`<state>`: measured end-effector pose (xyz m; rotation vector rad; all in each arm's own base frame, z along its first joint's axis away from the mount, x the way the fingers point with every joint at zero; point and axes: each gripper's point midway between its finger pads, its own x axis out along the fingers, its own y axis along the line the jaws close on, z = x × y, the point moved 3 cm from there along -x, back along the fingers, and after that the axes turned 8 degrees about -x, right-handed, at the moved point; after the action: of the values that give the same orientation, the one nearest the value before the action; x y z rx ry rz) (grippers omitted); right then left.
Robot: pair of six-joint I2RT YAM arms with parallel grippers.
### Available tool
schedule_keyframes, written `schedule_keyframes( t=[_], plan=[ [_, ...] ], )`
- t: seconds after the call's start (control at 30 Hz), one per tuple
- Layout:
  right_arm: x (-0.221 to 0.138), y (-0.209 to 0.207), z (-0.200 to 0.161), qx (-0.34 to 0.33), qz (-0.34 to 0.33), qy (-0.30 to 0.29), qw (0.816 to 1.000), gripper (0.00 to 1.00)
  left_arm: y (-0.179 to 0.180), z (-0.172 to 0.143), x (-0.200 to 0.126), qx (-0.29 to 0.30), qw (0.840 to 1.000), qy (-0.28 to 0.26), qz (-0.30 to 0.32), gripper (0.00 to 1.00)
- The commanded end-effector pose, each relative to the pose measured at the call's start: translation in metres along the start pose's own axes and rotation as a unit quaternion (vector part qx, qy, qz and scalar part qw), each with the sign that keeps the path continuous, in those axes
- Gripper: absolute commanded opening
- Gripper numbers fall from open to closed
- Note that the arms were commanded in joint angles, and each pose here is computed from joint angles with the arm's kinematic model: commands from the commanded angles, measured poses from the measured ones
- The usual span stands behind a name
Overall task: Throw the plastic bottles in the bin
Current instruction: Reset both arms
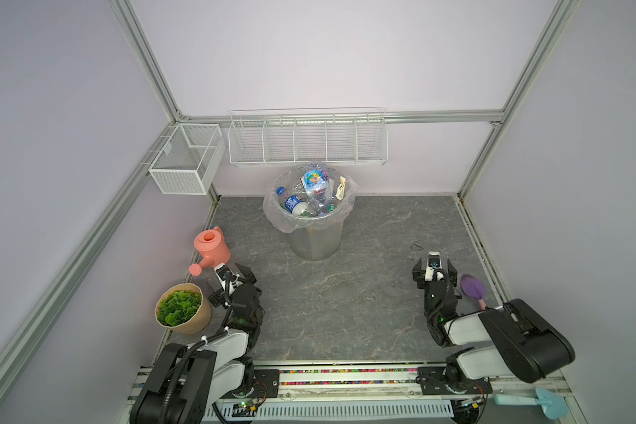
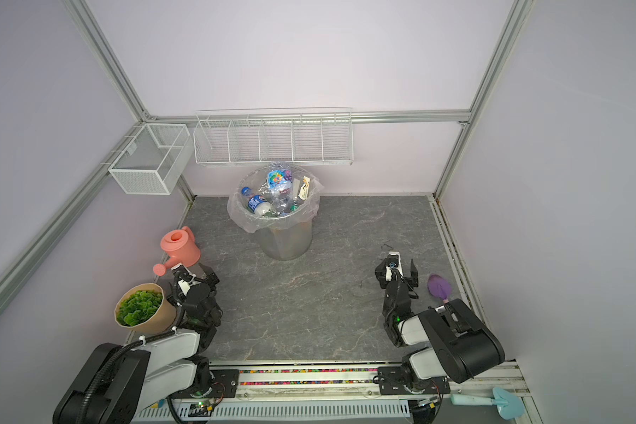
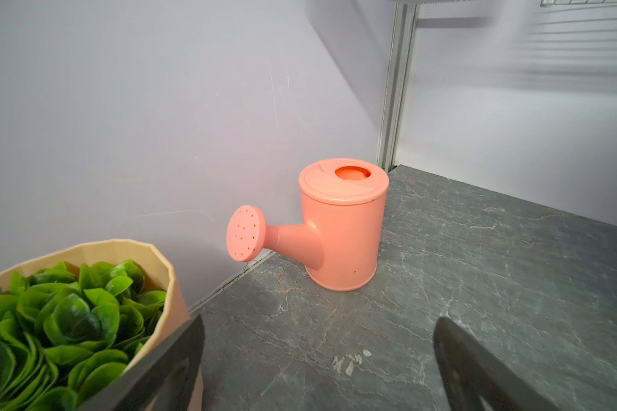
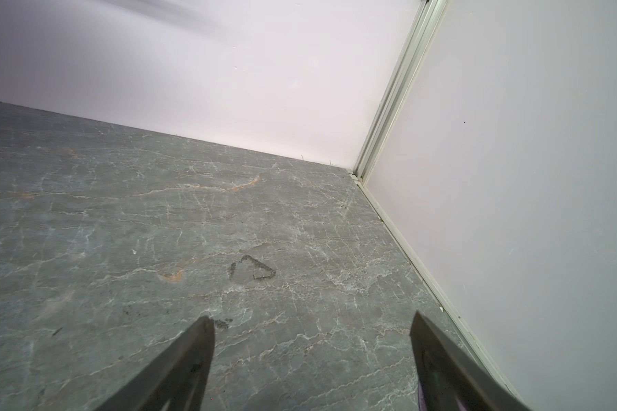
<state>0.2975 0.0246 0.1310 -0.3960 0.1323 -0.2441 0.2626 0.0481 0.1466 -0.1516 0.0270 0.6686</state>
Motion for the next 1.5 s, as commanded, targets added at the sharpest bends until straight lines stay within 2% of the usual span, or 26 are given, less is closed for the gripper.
schedule_keyframes(
  t=[0.0, 0.27, 0.47, 0.6, 0.7, 0.97, 1.33, 1.47],
  plan=[
    [0.003, -0.008, 0.017, 0.010, -0.024, -0.033, 0.999, 0.88, -0.009, 0.015, 0.005, -0.020, 0.999, -0.027, -0.008, 1.00],
    [0.008, -0.005, 0.015, 0.001, -0.024, -0.027, 0.999, 0.89, -0.013, 0.014, 0.009, -0.013, 0.999, -0.036, -0.008, 0.99],
    [0.016, -0.003, 0.011, -0.001, -0.021, -0.019, 1.000, 0.89, -0.021, 0.013, 0.008, -0.004, 0.999, -0.030, -0.040, 0.99],
    [0.018, 0.000, 0.009, -0.004, -0.012, -0.018, 1.000, 0.89, -0.029, 0.005, 0.006, -0.034, 0.995, -0.018, -0.093, 0.98],
    [0.019, 0.000, 0.008, -0.002, -0.011, -0.016, 1.000, 0.88, -0.027, 0.002, 0.010, -0.037, 0.996, -0.024, -0.078, 0.97],
    [0.023, 0.003, 0.006, -0.006, -0.002, -0.015, 1.000, 0.89, -0.034, -0.005, 0.010, -0.022, 0.994, -0.023, -0.103, 0.97],
    [0.027, 0.006, 0.006, -0.010, 0.008, -0.016, 1.000, 0.89, -0.065, -0.018, 0.009, 0.029, 0.981, -0.003, -0.190, 0.99],
    [0.028, 0.006, 0.006, -0.009, 0.010, -0.016, 1.000, 0.89, -0.071, -0.021, 0.011, 0.039, 0.979, 0.000, -0.200, 0.99]
  ],
)
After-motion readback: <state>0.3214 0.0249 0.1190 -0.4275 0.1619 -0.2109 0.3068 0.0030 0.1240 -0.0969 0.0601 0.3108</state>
